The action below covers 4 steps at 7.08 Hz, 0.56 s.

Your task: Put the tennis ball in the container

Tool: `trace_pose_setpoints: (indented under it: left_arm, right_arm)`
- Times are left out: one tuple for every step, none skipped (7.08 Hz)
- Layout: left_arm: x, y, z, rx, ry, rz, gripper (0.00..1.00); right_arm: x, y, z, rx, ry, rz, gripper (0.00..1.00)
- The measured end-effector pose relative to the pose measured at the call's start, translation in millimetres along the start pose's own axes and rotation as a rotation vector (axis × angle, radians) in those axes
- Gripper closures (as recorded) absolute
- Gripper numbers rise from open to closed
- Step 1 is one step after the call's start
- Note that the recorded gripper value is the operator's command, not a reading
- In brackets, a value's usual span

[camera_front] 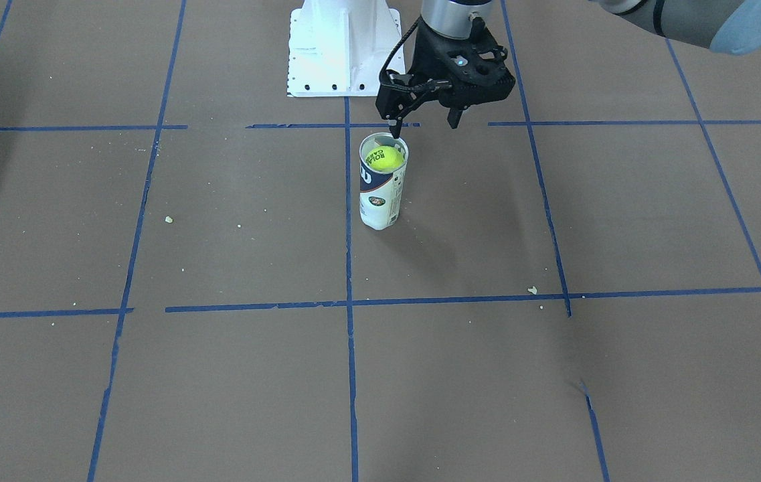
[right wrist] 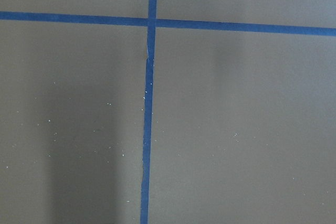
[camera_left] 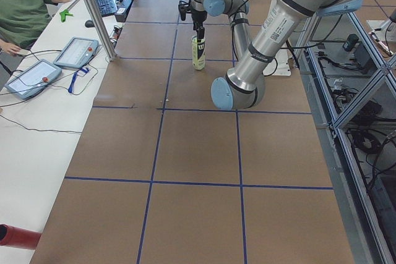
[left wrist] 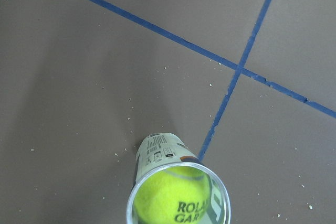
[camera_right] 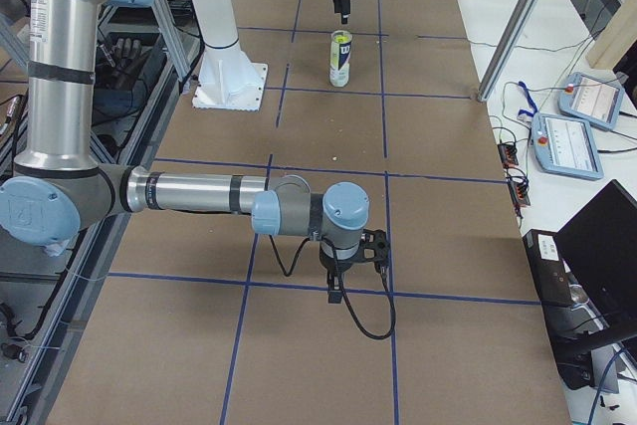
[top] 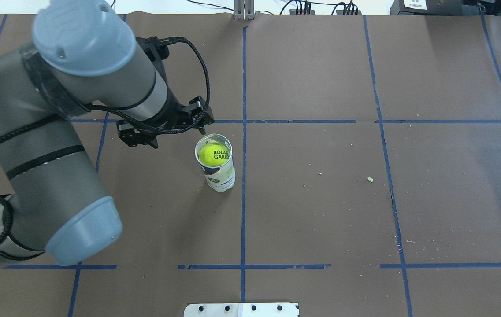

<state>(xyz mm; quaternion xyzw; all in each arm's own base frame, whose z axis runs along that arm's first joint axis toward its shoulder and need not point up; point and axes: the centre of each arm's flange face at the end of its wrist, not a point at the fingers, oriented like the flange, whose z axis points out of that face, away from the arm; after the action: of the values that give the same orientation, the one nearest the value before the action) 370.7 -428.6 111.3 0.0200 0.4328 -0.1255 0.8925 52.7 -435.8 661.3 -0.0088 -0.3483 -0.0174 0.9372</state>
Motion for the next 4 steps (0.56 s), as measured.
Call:
trace_pose_setpoints:
  left_arm:
    - [-30.5, -22.9, -6.1, 0.033, -0.02, 0.082, 0.0]
    - [-66.3, -49.1, -8.4, 0.056, -0.049, 0.156, 0.0]
    - [-111.3, -80.9, -12.0, 0.057, -0.067, 0.216, 0.0]
    - [-165.4, -112.6, -17.2, 0.042, -0.068, 0.273, 0.0]
  right_arm:
    - [0.0, 0.0, 0.0, 0.0, 0.0, 0.0, 0.0]
    - [0.0, 0.0, 0.0, 0.0, 0.0, 0.0, 0.0]
    - [0.0, 0.0, 0.0, 0.0, 0.0, 0.0, 0.0]
    - [0.0, 0.0, 0.0, 0.0, 0.0, 0.0, 0.0]
